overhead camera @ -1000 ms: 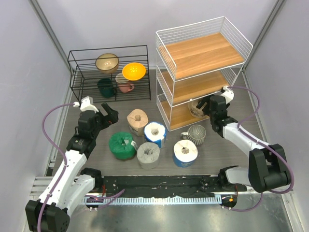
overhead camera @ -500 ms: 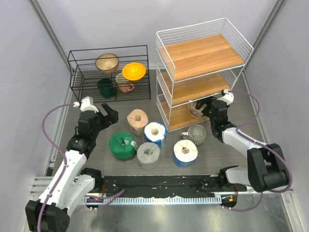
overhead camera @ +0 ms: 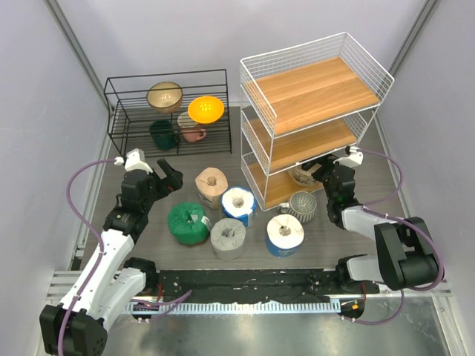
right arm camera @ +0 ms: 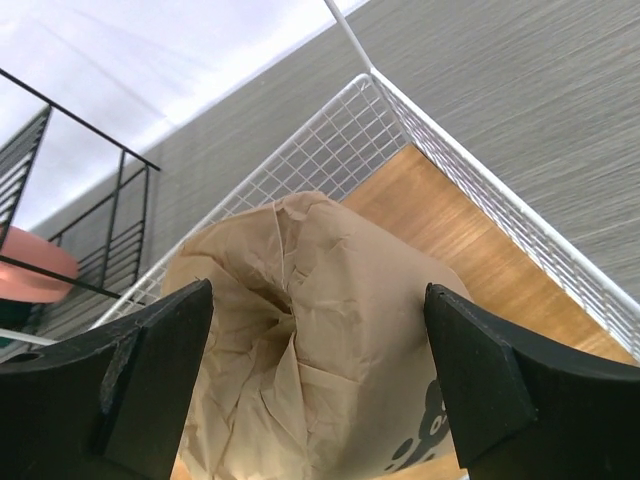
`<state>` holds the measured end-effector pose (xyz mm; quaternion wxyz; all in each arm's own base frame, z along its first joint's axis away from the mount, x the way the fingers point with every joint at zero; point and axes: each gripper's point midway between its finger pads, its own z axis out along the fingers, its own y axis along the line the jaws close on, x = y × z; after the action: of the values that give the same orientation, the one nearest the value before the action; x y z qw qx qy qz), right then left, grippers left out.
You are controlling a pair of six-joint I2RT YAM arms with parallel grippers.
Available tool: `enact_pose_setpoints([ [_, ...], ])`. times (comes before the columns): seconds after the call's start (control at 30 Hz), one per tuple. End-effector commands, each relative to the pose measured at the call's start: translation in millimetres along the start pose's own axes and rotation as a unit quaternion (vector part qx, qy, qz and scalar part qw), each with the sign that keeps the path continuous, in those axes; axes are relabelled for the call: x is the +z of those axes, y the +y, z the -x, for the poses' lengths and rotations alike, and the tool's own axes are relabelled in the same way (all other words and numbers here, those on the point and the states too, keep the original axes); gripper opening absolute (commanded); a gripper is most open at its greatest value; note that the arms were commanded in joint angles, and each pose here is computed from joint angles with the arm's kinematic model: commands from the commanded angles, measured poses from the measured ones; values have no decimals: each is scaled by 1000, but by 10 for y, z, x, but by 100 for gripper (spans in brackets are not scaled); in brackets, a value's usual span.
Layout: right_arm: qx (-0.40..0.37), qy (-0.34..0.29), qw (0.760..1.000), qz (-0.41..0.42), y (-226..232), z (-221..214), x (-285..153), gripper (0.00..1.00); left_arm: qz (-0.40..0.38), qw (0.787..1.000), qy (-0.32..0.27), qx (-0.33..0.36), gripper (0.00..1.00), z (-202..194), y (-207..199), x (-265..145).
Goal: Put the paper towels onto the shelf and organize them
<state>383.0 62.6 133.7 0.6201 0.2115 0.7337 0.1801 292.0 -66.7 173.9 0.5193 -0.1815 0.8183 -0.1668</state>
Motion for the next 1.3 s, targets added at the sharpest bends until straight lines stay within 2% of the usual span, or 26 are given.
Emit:
enact_pose_setpoints([
  [0.0,54,-33,996,60,210,123,11,93,-18,1000,-10,-5,100,44,-79,19],
  [0.27,68,-6,996,54,121,-118,93,93,-18,1000,-6,-4,100,26,-82,34],
  [0.6,85,-27,994,63,75,-87,-104,93,-19,1000,-3,-5,100,9,-83,51],
  [0.87,99,-88,987,86,160,262,-355,93,-20,1000,-3,-4,100,10,-86,42],
  [1.1,92,-110,985,96,296,546,-476,93,-22,1000,-5,-6,100,15,-92,33],
  [1.27,91,-102,986,93,256,512,-647,93,-22,1000,-5,-6,100,22,-96,28],
])
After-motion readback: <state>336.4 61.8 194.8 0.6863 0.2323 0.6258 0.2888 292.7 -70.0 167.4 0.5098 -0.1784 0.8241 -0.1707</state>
